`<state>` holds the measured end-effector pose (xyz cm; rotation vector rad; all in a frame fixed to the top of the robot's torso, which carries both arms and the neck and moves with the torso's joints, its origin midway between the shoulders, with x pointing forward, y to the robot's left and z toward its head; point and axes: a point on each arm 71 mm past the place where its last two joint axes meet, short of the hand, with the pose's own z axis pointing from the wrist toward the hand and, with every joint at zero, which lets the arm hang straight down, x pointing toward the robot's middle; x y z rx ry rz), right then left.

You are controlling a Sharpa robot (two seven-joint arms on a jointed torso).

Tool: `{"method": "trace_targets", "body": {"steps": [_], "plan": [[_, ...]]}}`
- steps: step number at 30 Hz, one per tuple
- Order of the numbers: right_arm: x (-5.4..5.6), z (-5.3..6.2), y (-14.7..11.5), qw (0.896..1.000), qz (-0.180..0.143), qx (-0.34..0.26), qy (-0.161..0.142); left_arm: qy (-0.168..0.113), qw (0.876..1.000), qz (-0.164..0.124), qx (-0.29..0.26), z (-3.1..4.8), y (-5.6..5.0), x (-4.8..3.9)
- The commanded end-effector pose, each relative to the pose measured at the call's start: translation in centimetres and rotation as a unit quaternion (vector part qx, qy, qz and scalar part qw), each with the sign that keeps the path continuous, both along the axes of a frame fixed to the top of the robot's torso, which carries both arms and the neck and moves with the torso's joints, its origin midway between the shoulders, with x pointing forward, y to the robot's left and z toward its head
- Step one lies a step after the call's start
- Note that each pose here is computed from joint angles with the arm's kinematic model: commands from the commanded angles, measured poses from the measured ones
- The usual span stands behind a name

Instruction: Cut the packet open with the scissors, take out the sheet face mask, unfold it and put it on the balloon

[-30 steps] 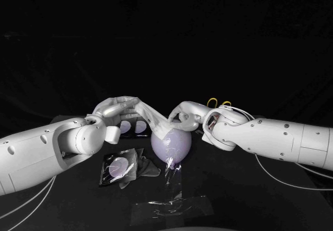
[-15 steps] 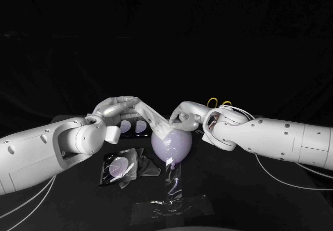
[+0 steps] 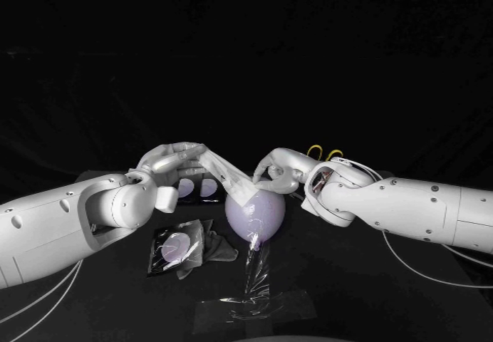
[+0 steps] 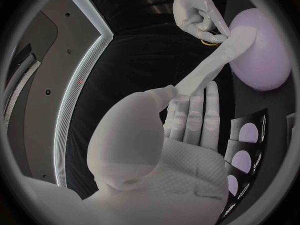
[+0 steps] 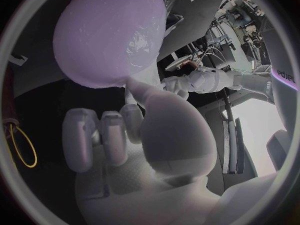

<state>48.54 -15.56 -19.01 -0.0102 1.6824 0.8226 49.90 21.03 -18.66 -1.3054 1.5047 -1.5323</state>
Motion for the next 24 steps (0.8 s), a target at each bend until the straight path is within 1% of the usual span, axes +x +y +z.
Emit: {"method": "trace_targets", "body": {"steps": [1,16,20,24], "plan": [[-0.3,0.2,-0.1,1.0,-0.001,0.017,-0.01,-0.006,1.0,-0.002,-0.002,0.2,-0.1,0.04],[-2.3,1.1,-1.4,0.999,-0.004,0.041,-0.018,-0.007,1.0,0.001,-0.001,0.17,0.1,0.14],[-2.5,1.2,-1.6,0.999,-0.007,0.045,-0.022,-0.007,1.0,0.001,-0.001,0.17,0.1,0.14],[-2.4,1.4,-1.5,0.998,-0.014,0.054,-0.033,-0.007,1.0,0.001,-0.001,0.17,0.1,0.14]]}}
